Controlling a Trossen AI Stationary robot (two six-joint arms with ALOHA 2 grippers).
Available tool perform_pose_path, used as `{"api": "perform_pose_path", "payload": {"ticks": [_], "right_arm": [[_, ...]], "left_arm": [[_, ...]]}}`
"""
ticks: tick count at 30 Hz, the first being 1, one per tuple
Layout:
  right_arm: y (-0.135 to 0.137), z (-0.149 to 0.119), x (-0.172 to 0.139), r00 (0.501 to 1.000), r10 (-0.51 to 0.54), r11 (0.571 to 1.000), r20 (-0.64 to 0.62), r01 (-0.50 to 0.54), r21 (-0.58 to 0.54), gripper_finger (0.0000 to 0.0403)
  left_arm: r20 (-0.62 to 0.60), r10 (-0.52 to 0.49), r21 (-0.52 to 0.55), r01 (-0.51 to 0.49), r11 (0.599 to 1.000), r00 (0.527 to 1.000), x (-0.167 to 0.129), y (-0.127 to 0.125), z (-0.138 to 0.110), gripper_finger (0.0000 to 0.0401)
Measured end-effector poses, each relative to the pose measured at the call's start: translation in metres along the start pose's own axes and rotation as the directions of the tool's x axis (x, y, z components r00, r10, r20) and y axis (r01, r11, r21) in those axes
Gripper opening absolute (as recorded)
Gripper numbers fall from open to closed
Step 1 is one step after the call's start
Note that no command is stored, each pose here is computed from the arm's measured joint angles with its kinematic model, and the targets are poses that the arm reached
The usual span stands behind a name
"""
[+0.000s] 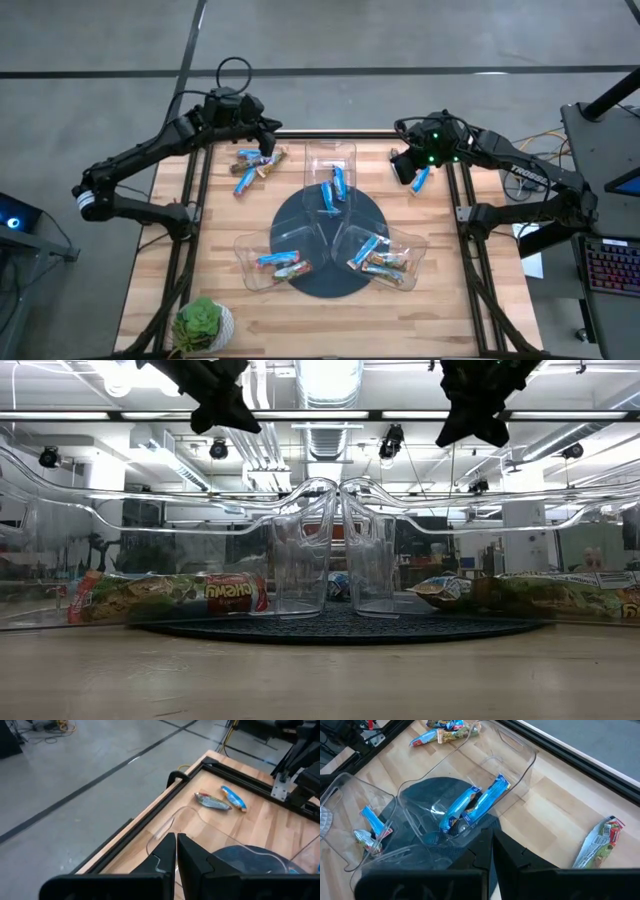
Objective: Pick and place Granola Bars by type
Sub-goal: Put the yellow granola bar into the right transparent bin
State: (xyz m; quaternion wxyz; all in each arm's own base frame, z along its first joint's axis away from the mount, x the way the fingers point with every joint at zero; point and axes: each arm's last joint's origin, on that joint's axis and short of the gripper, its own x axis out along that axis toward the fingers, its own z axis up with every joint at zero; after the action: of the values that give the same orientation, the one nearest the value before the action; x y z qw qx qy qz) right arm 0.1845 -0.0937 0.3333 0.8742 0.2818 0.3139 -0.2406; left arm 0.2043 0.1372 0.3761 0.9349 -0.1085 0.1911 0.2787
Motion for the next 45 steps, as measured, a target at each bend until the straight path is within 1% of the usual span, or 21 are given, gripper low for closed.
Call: {"api": "perform_pose_path", "payload": {"ticks": [8,13,16,20,23,30,33,37,40,45], "right_arm": [[0.000,-0.001,0.001,1.000,-0.001,1.000,-0.003,0.001,0.000,0.0008],[0.000,-0.001,0.001,1.000,-0.002,1.000,-0.004,0.002,0.000,0.0008],[-0.001,-0.001,0.001,1.000,-0.003,1.000,-0.006,0.003,-0.004,0.0008],[-0.001,-0.001,0.001,1.000,-0.003,1.000,-0.007,0.003,-0.006,0.0008],[-0.001,-0.002,0.002,1.000,-0.004,1.000,-0.009,0.004,-0.005,0.0008],[-0.001,-0.003,0.003,1.000,-0.005,1.000,-0.013,0.005,-0.003,0.0008],[-0.001,-0.003,0.003,1.000,-0.005,1.000,-0.013,0.005,-0.003,0.0008],[-0.001,-0.003,0.003,1.000,-0.005,1.000,-0.013,0.005,-0.003,0.0008],[-0.001,-0.003,0.003,1.000,-0.005,1.000,-0.013,0.005,-0.004,0.0008],[-0.002,-0.003,0.003,1.000,-0.007,1.000,-0.017,0.007,-0.005,0.0008]], "left_arm": [[-0.026,0.014,-0.021,-0.014,1.000,1.000,0.006,0.001,-0.003,0.0002],[-0.027,0.016,-0.022,-0.016,1.000,1.000,0.007,0.001,-0.003,0.0020],[-0.027,0.018,-0.022,-0.019,1.000,0.999,0.007,0.001,-0.003,0.0040],[-0.030,0.018,-0.038,-0.019,0.999,0.999,0.007,0.001,-0.003,0.0077],[-0.057,0.016,-0.075,-0.020,0.997,0.998,0.011,0.002,-0.006,0.0108],[-0.132,0.021,-0.096,-0.034,0.995,0.991,0.022,0.004,-0.013,0.0171],[-0.200,0.038,-0.090,-0.057,0.994,0.979,0.026,0.004,-0.012,0.0191],[-0.318,0.078,-0.038,-0.095,0.995,0.945,0.034,0.005,-0.008,0.0210],[-0.393,0.110,0.011,-0.115,0.993,0.913,0.043,0.006,-0.005,0.0215],[-0.462,0.149,0.087,-0.122,0.989,0.875,0.068,0.009,-0.008,0.0216]]}}
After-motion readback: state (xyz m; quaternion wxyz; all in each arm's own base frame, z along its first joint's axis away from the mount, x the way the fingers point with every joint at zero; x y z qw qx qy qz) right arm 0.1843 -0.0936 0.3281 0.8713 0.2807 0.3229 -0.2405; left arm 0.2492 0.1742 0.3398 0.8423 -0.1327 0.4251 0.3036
